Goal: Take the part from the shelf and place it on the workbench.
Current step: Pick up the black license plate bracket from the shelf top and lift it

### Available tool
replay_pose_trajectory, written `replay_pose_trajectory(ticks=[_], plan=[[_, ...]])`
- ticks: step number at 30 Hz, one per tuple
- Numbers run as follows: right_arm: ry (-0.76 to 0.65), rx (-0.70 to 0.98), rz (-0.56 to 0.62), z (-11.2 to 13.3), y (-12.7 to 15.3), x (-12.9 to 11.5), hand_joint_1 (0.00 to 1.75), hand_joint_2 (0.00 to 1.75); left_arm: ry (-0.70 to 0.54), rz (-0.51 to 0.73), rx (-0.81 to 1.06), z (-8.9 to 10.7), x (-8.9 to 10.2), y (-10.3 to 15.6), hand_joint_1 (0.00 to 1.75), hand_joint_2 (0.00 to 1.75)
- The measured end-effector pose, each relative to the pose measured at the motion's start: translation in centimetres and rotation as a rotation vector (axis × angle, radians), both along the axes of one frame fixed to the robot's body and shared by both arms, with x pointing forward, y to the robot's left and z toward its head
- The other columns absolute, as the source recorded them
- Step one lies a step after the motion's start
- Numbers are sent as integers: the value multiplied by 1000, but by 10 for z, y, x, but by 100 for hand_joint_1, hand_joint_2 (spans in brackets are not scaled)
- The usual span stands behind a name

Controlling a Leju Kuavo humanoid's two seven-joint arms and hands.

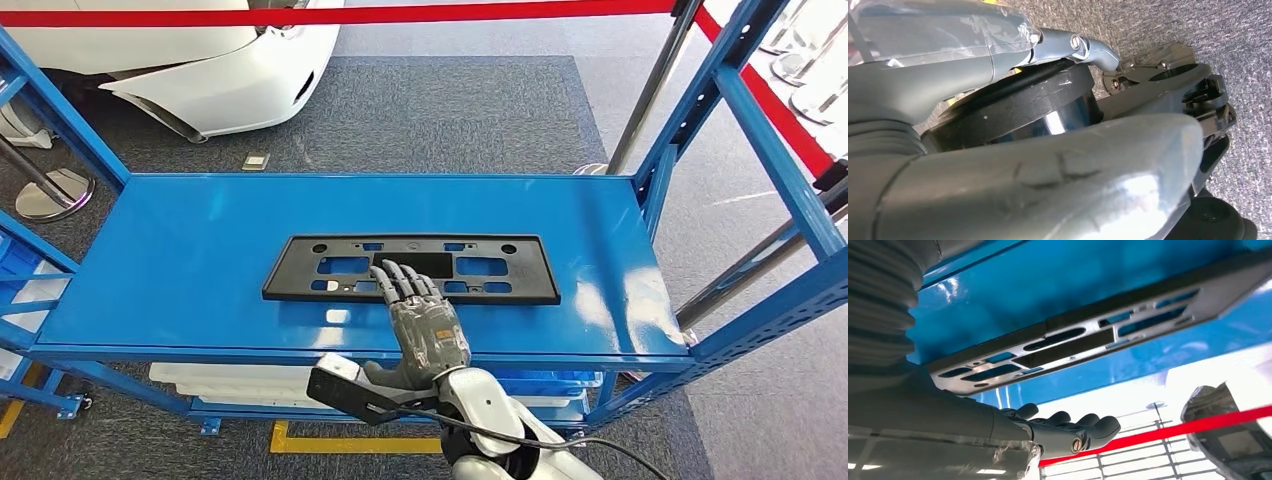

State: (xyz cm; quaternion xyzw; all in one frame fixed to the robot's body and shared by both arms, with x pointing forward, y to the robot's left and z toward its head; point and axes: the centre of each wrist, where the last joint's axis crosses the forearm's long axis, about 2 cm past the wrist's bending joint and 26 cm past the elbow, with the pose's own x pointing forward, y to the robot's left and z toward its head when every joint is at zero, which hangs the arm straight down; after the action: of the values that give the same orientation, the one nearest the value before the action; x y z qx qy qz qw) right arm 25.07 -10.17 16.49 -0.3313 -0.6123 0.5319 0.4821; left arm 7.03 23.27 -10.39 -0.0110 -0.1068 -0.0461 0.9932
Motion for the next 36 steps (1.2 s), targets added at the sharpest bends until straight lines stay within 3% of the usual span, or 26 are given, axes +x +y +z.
replay_pose_trajectory(ticks=[8,21,29,33,36], plan=[[16,-232,-32,-7,-3,3,0,175,23,-45,4,1,3,-1,0,0],[94,-398,-227,-40,-69,43,0,175,59,1,33,1,3,0,0,0],[96,-453,-295,-39,-96,64,5,175,46,54,51,0,-2,1,0,0],[101,-467,-322,-40,-106,71,175,175,45,54,50,0,-3,1,0,0],[97,-476,-347,-44,-115,75,175,175,37,45,44,-1,-3,1,0,0]])
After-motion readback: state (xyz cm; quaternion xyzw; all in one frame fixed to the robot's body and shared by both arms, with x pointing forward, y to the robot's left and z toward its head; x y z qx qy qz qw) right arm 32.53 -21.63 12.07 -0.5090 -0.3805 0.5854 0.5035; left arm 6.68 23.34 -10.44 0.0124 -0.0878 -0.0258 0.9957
